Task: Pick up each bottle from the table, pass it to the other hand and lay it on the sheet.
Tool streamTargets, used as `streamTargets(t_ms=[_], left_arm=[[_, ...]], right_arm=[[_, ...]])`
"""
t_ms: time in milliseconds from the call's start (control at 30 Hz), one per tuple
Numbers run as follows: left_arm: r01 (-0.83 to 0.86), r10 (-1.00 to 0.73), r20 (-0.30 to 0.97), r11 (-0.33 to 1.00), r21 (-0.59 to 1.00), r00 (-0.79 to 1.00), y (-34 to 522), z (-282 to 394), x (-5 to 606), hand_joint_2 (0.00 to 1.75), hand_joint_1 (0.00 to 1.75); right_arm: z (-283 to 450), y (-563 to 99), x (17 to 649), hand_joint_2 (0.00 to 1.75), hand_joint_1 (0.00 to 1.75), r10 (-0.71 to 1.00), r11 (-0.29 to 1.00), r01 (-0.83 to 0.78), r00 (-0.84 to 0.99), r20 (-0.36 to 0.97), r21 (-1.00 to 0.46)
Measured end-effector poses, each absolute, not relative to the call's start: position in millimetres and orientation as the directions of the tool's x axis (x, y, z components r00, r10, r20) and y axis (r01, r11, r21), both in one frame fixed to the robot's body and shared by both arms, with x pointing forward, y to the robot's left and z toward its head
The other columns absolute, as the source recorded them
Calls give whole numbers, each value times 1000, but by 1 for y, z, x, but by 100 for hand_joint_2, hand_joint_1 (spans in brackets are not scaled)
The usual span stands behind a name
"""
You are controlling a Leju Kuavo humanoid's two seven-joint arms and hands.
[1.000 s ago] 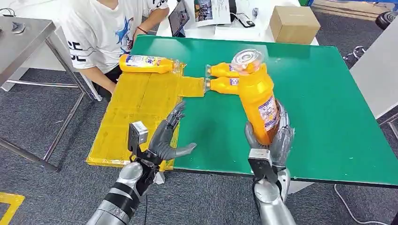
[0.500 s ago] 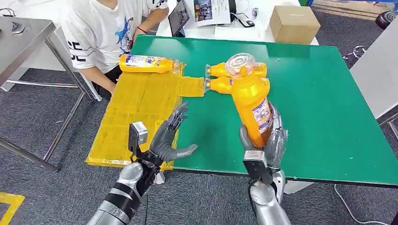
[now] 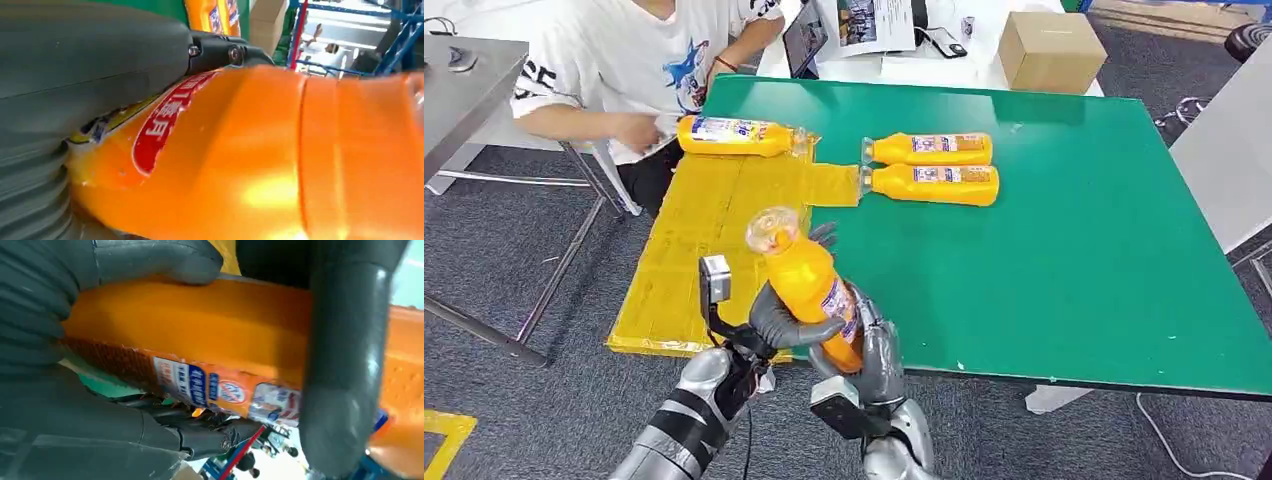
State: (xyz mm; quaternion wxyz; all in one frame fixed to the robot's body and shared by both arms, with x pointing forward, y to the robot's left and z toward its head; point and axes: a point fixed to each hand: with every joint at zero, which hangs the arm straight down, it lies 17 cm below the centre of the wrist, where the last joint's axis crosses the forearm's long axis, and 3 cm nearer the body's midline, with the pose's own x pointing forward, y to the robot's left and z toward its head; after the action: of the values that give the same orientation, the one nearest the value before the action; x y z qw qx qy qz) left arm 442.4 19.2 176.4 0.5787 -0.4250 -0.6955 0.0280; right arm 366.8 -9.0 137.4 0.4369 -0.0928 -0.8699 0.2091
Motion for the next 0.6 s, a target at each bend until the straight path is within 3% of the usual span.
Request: streamTargets(t_ms=[600], left_arm=[[528, 607, 792, 650, -547, 72, 28, 151, 443, 175, 0]], right_arm=[[108, 12, 363, 175, 175, 353, 860, -109, -580, 734, -499]])
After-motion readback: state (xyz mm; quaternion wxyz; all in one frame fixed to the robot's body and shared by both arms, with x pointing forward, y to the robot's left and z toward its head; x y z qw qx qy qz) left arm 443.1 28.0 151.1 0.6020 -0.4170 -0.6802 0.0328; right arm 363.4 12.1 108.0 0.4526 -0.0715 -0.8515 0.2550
